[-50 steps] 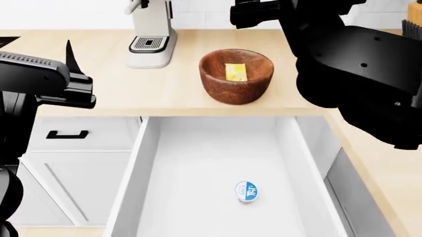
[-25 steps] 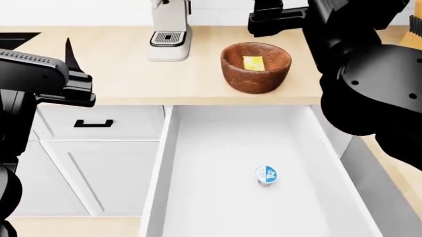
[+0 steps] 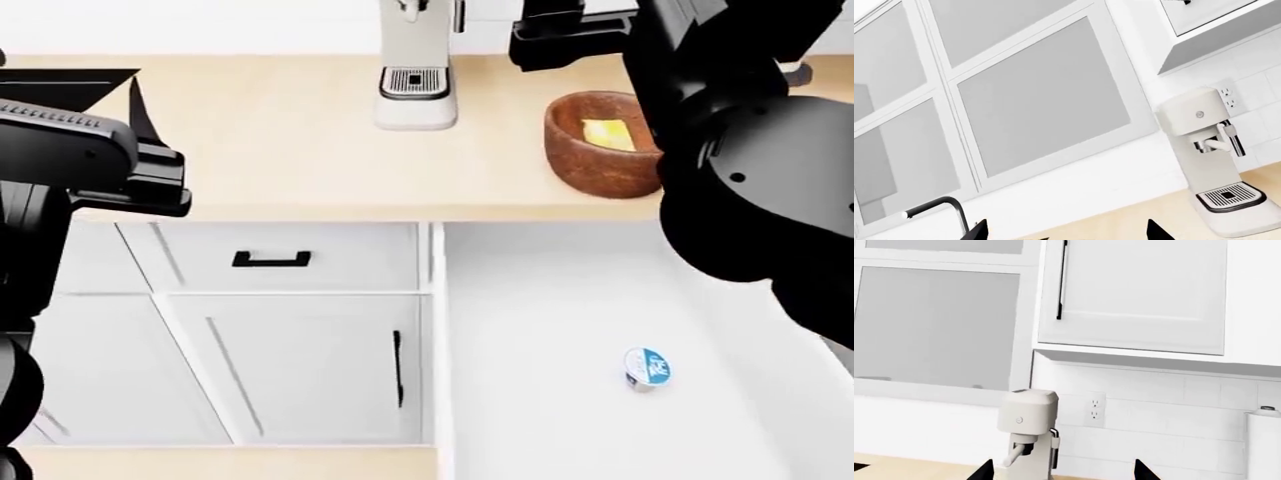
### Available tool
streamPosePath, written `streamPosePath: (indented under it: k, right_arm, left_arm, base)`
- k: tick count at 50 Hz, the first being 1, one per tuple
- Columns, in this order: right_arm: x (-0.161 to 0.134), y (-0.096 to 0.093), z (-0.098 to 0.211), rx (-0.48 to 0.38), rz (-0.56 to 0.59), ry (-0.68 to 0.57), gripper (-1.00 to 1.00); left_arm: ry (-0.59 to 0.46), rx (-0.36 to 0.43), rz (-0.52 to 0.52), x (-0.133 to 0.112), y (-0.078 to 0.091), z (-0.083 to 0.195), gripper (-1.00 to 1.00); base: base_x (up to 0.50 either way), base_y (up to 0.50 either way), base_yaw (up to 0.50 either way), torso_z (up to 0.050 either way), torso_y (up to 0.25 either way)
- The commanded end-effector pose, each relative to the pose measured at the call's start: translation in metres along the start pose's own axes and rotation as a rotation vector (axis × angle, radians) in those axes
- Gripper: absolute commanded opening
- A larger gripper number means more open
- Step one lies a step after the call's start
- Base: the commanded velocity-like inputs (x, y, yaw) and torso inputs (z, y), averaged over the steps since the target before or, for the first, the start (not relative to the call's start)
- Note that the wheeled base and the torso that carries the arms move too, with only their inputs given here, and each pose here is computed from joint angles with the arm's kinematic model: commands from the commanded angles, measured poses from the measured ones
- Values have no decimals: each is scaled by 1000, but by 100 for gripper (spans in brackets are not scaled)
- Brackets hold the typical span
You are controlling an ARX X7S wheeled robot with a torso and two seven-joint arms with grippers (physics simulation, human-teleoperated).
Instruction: Place the bar in the bowl and close the drawer.
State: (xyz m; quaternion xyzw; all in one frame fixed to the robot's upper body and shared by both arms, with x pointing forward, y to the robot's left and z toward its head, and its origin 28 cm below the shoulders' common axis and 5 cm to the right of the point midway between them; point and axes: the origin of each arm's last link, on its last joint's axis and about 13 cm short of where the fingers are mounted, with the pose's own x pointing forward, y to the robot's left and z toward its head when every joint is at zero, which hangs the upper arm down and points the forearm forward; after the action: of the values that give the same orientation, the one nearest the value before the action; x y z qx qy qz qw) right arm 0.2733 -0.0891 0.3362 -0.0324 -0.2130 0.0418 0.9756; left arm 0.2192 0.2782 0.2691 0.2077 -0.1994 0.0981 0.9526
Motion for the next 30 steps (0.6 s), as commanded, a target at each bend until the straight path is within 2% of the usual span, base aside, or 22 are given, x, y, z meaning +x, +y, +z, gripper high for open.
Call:
streamPosePath:
  k: [1,19,30]
  right_arm:
    - [-2,-1,0,6,-2,-3,100]
    - [0,-1,7,-1,1,-12,100]
    - [-3,-5,9,-5,-9,-11,100]
  left_arm:
    - [2,2,-2,1,-3,-3,100]
    - [-5,2,0,-1,1,1,100]
    - [-55,17,-31,19,-3,17,100]
  base:
    - [83,469,0,0,0]
    - [95,467,0,0,0]
    - [102,466,0,0,1]
